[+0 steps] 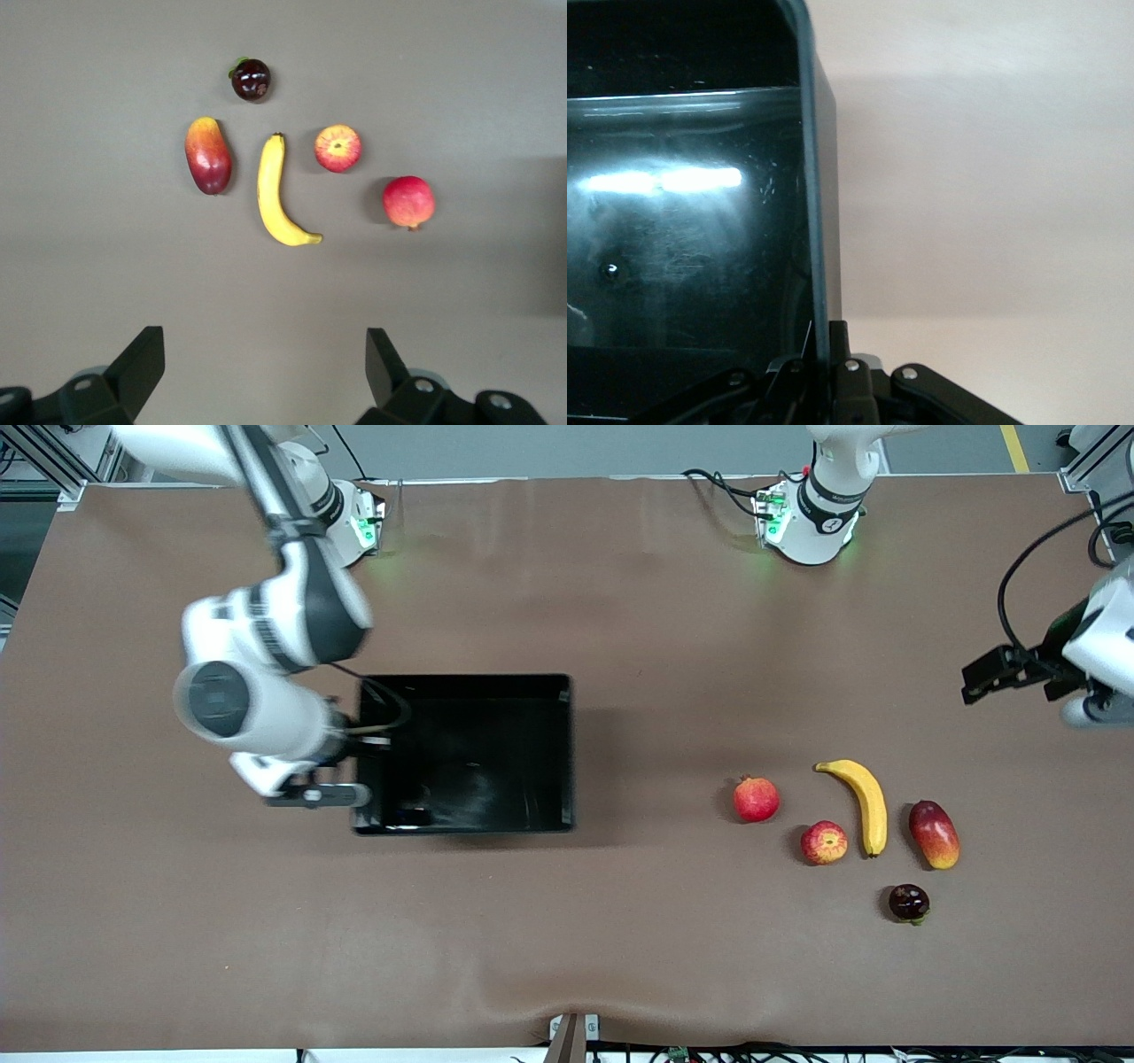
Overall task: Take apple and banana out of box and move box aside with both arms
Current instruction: 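Drag the box away with the right gripper while the left gripper withdraws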
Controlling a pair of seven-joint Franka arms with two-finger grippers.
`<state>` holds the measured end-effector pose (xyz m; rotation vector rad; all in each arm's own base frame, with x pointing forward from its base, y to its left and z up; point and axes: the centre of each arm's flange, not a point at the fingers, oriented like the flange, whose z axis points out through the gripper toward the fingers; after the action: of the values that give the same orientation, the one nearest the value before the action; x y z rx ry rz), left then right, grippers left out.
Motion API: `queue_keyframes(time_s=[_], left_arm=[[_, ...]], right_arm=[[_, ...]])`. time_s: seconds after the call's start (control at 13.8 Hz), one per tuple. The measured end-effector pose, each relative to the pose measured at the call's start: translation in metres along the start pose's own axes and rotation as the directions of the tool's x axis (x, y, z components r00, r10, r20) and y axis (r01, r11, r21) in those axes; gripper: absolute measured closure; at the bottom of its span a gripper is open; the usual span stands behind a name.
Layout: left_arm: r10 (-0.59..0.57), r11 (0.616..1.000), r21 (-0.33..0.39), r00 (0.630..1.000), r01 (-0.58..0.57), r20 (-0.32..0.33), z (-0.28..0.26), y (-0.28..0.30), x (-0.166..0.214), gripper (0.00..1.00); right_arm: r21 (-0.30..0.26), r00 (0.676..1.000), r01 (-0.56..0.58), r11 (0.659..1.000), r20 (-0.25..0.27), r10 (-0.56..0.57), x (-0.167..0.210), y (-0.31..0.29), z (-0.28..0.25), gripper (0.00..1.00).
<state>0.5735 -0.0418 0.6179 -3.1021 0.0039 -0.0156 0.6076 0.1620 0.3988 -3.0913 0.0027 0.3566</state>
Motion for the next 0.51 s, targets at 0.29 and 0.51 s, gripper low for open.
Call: queue_keyframes(time_s=[0.29,0.51], left_arm=[[0.046,0.999,0.009,0.999,-0.046,0.014,-0.003,0.040,-0.029,0.00],[0.019,1.000,0.017,0.999,-0.020,0.030,0.001,0.053,-0.050,0.00]], right_arm=[[-0.005,1.000,0.023,1.000,0.010,-0.023,0.013,0.099,0.000,0.96],[0.014,0.999,0.045,0.999,-0.023,-0.045,0.019,0.174,-0.002,0.96]])
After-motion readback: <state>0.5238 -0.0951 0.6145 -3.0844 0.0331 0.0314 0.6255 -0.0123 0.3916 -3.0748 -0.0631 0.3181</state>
